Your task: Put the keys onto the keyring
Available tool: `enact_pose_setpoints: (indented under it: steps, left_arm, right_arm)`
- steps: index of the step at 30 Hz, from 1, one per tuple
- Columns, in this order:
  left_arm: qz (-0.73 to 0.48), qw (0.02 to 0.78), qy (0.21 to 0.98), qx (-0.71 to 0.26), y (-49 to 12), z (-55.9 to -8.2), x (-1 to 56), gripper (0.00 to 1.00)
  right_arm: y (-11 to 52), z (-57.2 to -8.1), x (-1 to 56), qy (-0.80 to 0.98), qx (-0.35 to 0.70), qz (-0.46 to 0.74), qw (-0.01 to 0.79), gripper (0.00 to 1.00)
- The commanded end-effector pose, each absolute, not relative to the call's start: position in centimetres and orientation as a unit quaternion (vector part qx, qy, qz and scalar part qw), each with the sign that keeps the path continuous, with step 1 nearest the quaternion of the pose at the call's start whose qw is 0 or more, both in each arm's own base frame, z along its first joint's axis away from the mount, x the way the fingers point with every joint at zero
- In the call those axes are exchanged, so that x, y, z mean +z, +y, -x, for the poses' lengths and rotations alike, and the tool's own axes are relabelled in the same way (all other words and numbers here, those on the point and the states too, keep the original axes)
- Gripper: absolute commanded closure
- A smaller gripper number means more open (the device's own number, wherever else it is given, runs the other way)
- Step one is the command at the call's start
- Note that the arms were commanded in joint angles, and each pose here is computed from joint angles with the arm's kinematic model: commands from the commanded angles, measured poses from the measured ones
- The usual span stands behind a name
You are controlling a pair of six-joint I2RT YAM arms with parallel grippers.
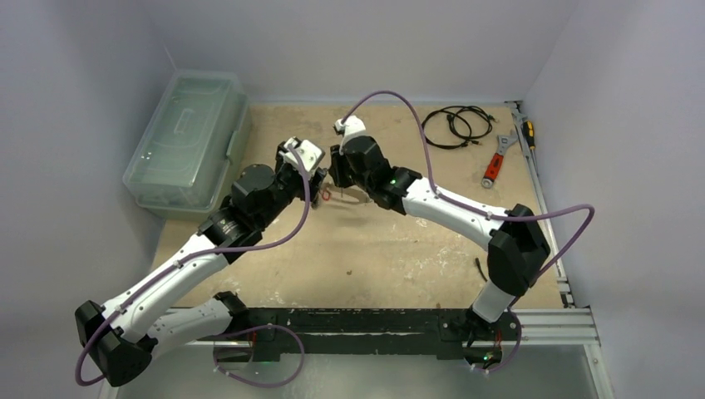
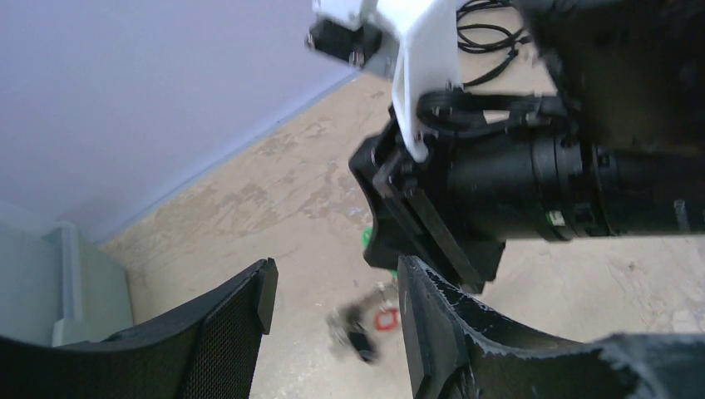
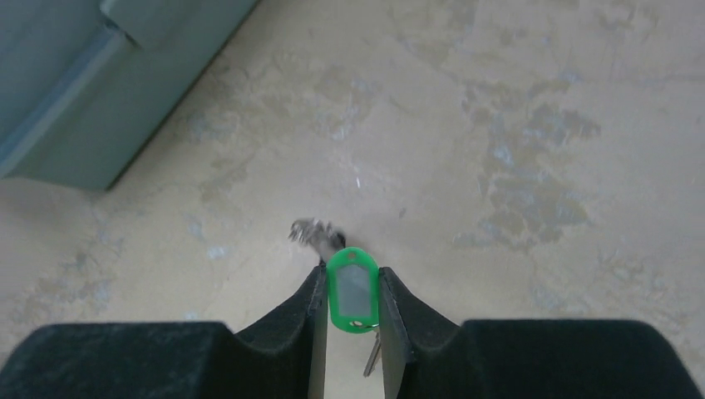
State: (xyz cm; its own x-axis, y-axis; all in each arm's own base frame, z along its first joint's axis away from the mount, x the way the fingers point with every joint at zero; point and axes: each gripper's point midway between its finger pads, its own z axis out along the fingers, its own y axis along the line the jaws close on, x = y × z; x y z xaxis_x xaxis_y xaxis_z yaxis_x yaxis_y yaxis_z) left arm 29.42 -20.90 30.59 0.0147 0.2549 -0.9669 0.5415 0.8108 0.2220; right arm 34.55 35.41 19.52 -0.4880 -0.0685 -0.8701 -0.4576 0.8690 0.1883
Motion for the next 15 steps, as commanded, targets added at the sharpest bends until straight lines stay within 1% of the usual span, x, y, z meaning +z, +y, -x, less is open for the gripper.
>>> enact_pose_setpoints:
  steps: [1, 4, 5, 8, 12, 15]
  left_arm:
    - [-0.243, 0.687, 0.681, -0.074, -18.8, -29.8, 32.5, 0.44]
    - [-0.203, 0.714, 0.667, -0.054, -17.1, -29.9, 33.9, 0.44]
    - [-0.195, 0.719, 0.666, -0.049, -16.6, -29.9, 34.1, 0.43]
    - [-0.181, 0.724, 0.664, -0.039, -15.9, -29.8, 34.4, 0.43]
    - [-0.186, 0.721, 0.666, -0.039, -16.2, -30.0, 34.2, 0.43]
    - [-0.188, 0.719, 0.668, -0.040, -16.3, -30.0, 34.1, 0.43]
  right_arm:
    - [36.2, -37.5, 27.6, 0.782, 0.227, 0.152, 0.560, 1.00]
    - [36.4, -37.5, 28.2, 0.775, 0.231, 0.160, 0.567, 1.00]
    - [36.4, -37.4, 27.4, 0.777, 0.231, 0.164, 0.563, 1.00]
    - [36.8, -36.6, 23.9, 0.782, 0.248, 0.183, 0.542, 1.00]
    - [37.2, -34.4, 17.0, 0.808, 0.265, 0.210, 0.482, 1.00]
    - [36.6, -33.7, 14.6, 0.824, 0.257, 0.208, 0.461, 1.00]
